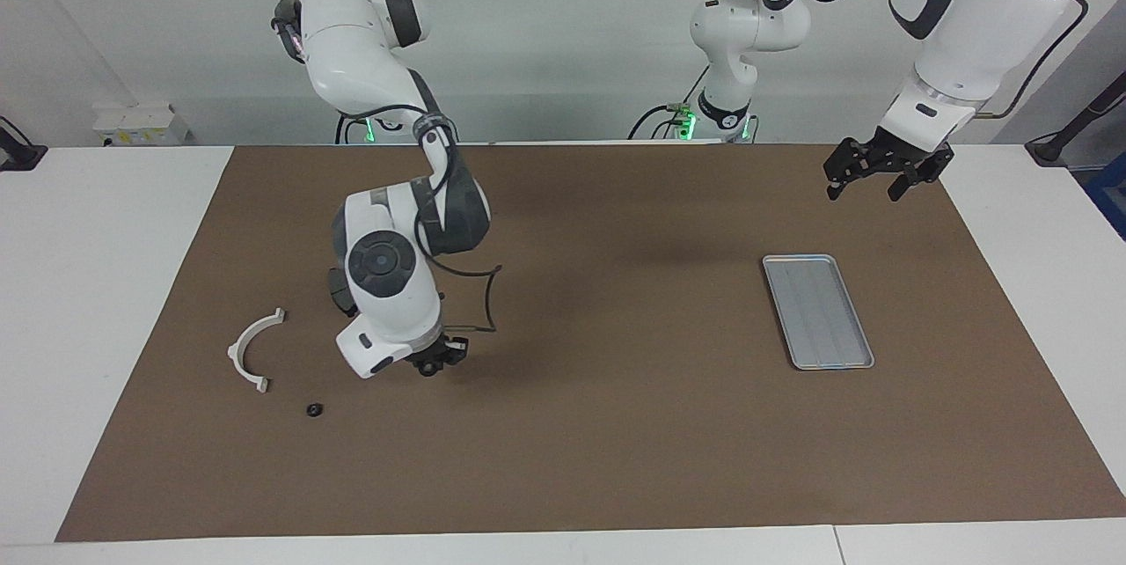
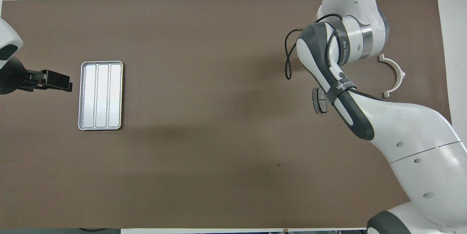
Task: Pick bearing gear from pile to tray
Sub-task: 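Carry the bearing to the table center and release it with the right gripper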
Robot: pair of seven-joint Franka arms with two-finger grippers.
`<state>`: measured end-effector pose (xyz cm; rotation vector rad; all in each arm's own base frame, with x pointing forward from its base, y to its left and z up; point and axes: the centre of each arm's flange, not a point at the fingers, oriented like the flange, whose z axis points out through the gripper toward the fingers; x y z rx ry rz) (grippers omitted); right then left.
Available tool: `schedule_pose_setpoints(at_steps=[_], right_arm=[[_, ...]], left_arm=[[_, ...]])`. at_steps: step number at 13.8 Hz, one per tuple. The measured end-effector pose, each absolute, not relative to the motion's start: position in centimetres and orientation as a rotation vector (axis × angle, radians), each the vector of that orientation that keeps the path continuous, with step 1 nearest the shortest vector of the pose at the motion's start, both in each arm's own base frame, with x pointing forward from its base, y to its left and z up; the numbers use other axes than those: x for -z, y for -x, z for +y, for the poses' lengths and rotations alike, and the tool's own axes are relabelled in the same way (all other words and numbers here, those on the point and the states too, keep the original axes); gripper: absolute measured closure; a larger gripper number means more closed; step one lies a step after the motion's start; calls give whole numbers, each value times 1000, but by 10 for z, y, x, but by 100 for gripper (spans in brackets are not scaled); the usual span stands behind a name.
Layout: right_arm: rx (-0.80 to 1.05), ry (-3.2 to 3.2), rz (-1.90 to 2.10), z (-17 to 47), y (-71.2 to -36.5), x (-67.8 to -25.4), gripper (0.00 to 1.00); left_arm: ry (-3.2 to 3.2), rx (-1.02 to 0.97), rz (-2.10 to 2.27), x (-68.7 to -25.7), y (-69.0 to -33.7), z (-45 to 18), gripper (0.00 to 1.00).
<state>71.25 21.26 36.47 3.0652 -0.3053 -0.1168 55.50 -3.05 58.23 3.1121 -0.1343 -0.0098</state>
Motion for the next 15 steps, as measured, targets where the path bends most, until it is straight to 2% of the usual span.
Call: schedule_pose_setpoints(at_steps=[6, 15], right_arm=[[-39, -3037, -766, 397, -644, -374, 65], [-83, -2976, -1168, 504, -586, -320, 65]], left_arm=[[-3112, 10, -134, -582, -555, -30, 0], [-3112, 10, -134, -582, -555, -30, 0]])
